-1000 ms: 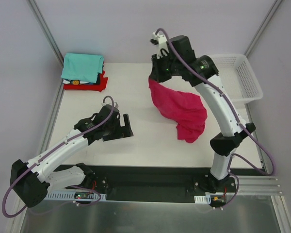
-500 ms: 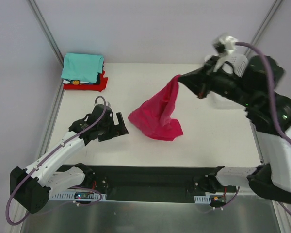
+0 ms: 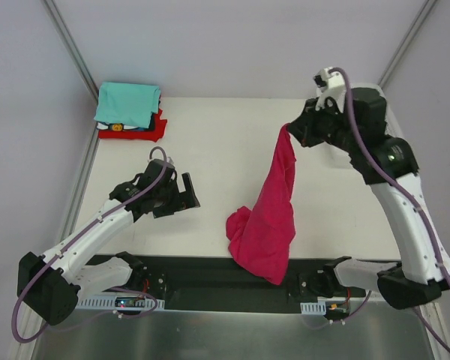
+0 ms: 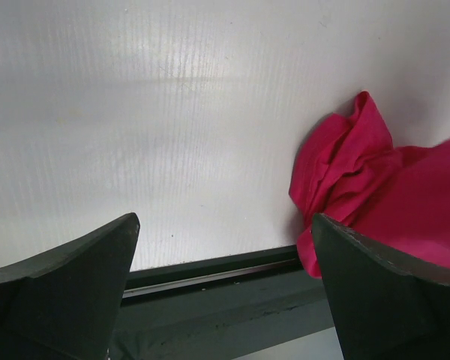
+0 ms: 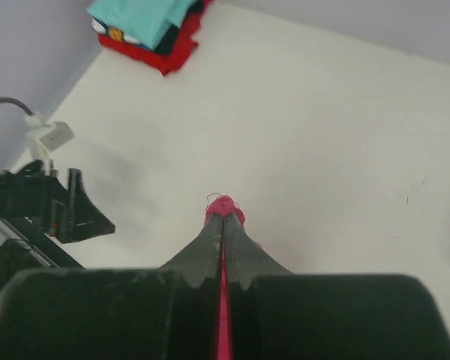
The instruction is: Fold and stack the t-shirts
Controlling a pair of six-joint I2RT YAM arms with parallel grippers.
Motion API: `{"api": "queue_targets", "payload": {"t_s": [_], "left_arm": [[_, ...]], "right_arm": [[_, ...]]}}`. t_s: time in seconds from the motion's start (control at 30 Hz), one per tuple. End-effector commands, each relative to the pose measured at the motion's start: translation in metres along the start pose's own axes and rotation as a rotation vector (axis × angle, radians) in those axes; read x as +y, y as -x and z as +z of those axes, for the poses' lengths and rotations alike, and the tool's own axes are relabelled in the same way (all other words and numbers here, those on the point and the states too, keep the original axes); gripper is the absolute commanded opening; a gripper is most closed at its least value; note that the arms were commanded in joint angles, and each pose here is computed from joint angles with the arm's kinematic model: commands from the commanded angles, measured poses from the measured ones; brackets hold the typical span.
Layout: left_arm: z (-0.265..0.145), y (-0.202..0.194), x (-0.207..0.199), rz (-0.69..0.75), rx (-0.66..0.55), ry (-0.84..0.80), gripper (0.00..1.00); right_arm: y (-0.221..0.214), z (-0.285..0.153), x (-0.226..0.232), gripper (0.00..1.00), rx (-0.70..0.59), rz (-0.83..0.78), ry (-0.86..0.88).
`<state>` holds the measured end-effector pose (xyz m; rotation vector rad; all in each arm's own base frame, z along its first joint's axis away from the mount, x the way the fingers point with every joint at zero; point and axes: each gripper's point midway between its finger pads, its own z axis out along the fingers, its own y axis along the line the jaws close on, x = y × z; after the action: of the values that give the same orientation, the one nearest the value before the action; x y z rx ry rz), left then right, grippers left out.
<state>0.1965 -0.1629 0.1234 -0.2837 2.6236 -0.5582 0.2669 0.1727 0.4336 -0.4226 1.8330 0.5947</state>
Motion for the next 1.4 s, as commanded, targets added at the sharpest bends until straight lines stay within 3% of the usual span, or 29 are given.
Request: {"api": "queue_targets", "payload": {"t_s": [0.0,0.23,0.43,0.53,0.73,1.17,1.3,1.37], "left_arm": [[-0.005,0.005,-0.007,0.018,-0.009,-0.026,0.99],[-0.001,0.001,-0.004,0.021,0.008,-0.014,0.99],[0.000,0.002,-0.002,0.029,0.005,-0.008,0.99],[0.000,0.002,-0.004,0.029,0.013,-0.011,0.99],[-0.001,0.001,-0.003,0.031,0.007,-0.013,0.99],[-0.001,-0.004,0.003,0.035,0.006,-0.012,0.99],[-0.003,-0.003,0.002,0.037,-0.002,-0.015,0.99],[-0.002,-0.003,0.002,0.037,0.000,-0.015,0.99]], "right_arm": [[-0.014,0.039,-0.015,0.01,0.044,0.028,-0.027],[-0.045,0.081,-0.038,0.01,0.147,0.044,-0.100],[-0.060,0.085,-0.061,0.01,0.157,0.033,-0.209],[-0.050,0.069,-0.101,0.01,0.102,0.062,-0.437],[-0.030,0.024,-0.147,0.01,0.003,0.136,-0.699],[-0.045,-0.056,-0.217,0.01,-0.088,0.372,-1.116],[-0.042,-0.067,-0.222,0.01,-0.122,0.397,-1.158],[-0.044,-0.050,-0.220,0.01,-0.079,0.391,-1.087]]}}
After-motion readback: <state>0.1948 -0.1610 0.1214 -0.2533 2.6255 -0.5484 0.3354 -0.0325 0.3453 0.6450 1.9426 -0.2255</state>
